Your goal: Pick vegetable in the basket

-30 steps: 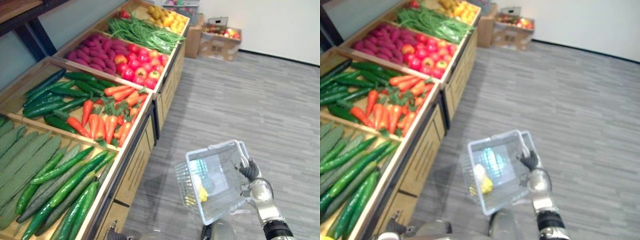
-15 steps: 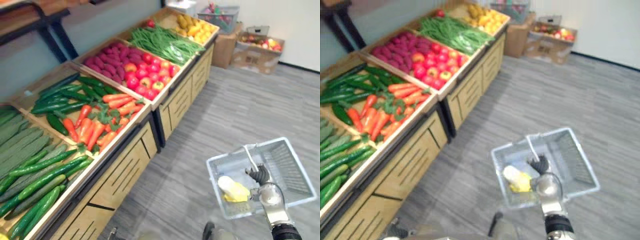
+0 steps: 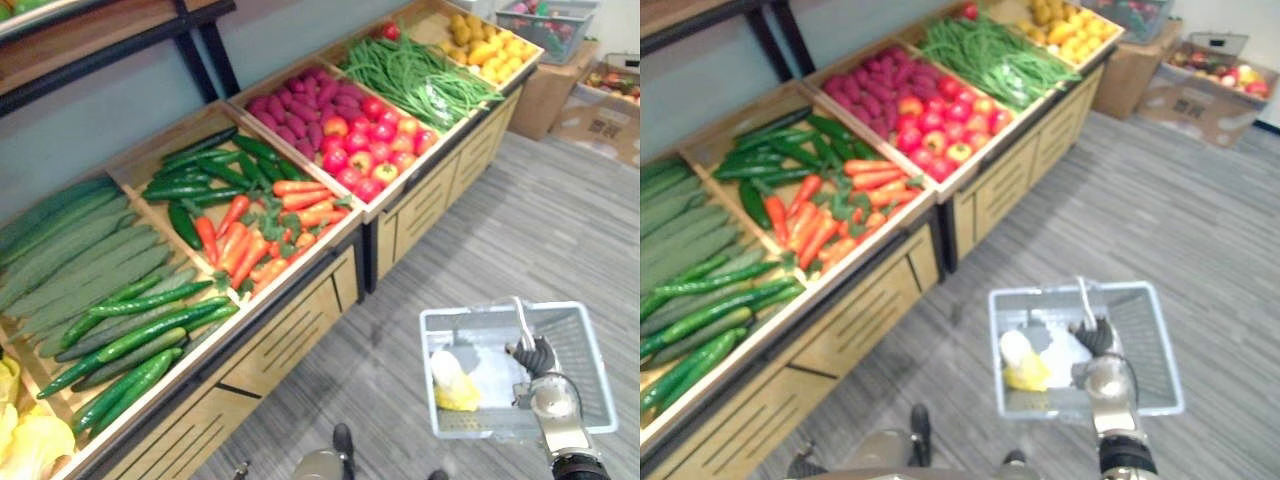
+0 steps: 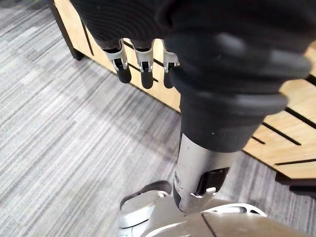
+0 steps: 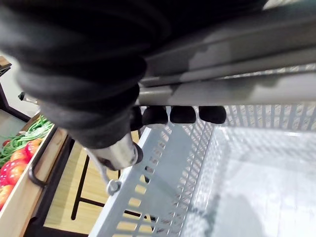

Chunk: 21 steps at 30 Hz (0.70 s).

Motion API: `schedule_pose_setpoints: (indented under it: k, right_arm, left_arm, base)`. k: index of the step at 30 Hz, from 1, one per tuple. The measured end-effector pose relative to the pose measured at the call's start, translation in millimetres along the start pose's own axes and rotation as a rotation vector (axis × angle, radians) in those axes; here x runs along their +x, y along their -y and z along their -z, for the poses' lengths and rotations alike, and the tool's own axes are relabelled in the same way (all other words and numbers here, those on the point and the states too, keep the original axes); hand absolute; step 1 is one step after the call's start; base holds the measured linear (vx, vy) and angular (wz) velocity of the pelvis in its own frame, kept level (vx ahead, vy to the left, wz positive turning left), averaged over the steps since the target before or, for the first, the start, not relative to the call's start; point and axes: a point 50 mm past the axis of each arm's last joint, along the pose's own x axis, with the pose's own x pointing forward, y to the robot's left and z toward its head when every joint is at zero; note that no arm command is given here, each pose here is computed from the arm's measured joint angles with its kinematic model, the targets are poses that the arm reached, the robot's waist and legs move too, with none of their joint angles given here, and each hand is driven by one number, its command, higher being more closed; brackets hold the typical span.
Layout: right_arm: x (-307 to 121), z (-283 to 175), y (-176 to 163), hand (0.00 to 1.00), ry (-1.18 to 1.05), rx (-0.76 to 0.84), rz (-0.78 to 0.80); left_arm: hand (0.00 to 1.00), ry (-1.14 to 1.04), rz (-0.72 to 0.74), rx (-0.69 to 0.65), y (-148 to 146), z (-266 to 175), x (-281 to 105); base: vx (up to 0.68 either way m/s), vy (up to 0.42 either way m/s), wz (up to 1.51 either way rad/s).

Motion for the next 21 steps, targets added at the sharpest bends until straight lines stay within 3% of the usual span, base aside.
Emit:
schedule_pose_setpoints:
  k: [5,9,21]
  right_arm:
    - [-0.3,7.3,-6.5,1.0,-0.039,0.005,-0.02]
    - [-7.2,15.1,-25.5,1.0,-0.08,0.017,-0.081]
    - [-16.0,47.1,4.9,1.0,-0.195,0.091,0.056]
  left_arm:
    - [0.0,0.004,0.028,0.063,5.3,2.7,-2.0]
    - [0.0,-0.019,-0.011,0.104,-14.0,13.0,-0.8]
    - [0.0,0.013,-0.092,0.05,-37.6,-4.7,8.9]
  base:
    - [0.09,0.071,0.22]
    - [0.12,0.089,0.21]
    - [0.24,-0.089,0.65]
